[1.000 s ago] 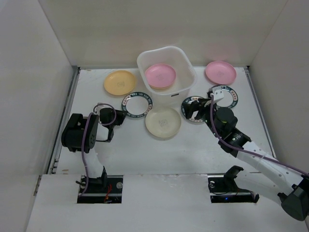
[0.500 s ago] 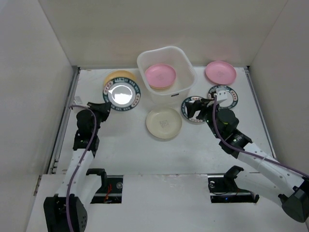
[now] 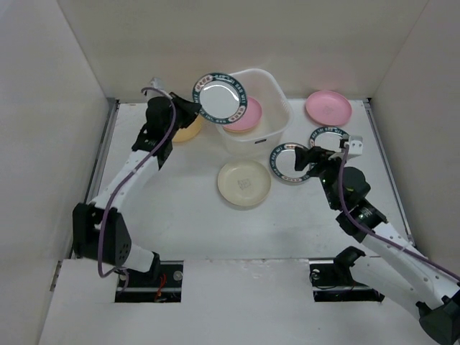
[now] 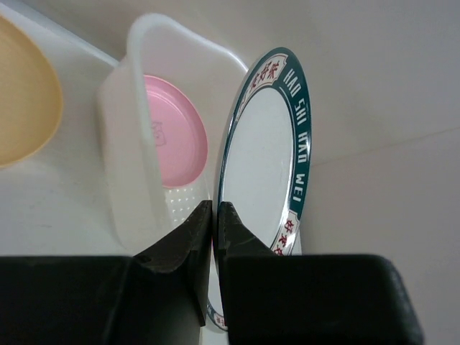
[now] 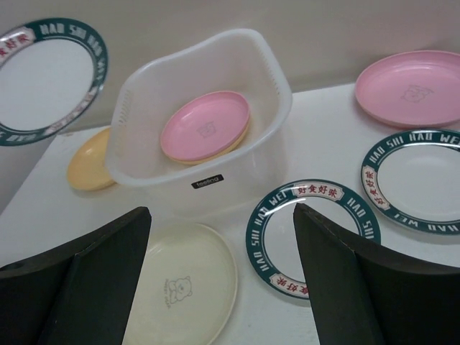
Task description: Place the plates into the plastic bin on the countertop
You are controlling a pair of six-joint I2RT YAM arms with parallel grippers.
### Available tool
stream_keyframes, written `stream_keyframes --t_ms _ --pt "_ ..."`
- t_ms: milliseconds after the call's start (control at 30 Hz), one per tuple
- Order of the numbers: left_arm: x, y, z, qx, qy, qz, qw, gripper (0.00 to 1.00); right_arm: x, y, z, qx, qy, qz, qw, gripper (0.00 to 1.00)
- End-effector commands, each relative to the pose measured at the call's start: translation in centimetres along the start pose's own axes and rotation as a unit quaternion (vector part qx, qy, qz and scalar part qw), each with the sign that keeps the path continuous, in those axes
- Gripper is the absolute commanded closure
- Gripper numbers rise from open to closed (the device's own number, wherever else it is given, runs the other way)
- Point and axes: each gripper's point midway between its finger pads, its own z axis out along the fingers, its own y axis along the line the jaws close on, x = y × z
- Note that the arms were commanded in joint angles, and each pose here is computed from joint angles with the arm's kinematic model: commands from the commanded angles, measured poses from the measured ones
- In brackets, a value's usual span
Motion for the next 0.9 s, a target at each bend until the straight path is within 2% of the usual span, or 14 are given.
stream_keyframes --t_ms 0,233,433,667,867 --pt "-1.4 -5.2 2.7 0.051 -0.017 0.029 0.998 0.97 0.3 -2.2 -0.2 0.049 -0.009 0.039 0.998 0.15" --pt "1.2 -7.0 9.8 0.051 0.023 0.060 0.997 0.97 3.3 -6.3 -0.6 0.123 0.016 0.102 0.987 0.15" --pt "4.3 -5.4 14.8 0.024 0.058 0.080 0.995 0.97 3.4 -8.5 -1.2 0.152 0.004 0.122 0.981 0.15" --pt "7.5 -2.5 18.5 -0.009 0.102 0.105 0.989 0.96 5.0 -13.2 -1.7 0.238 -0.008 0.173 0.956 0.16" --pt "9.5 0.4 19.8 -0.039 0.133 0.141 0.980 0.92 5.3 -15.0 -1.5 0.256 -0.013 0.197 0.946 0.16"
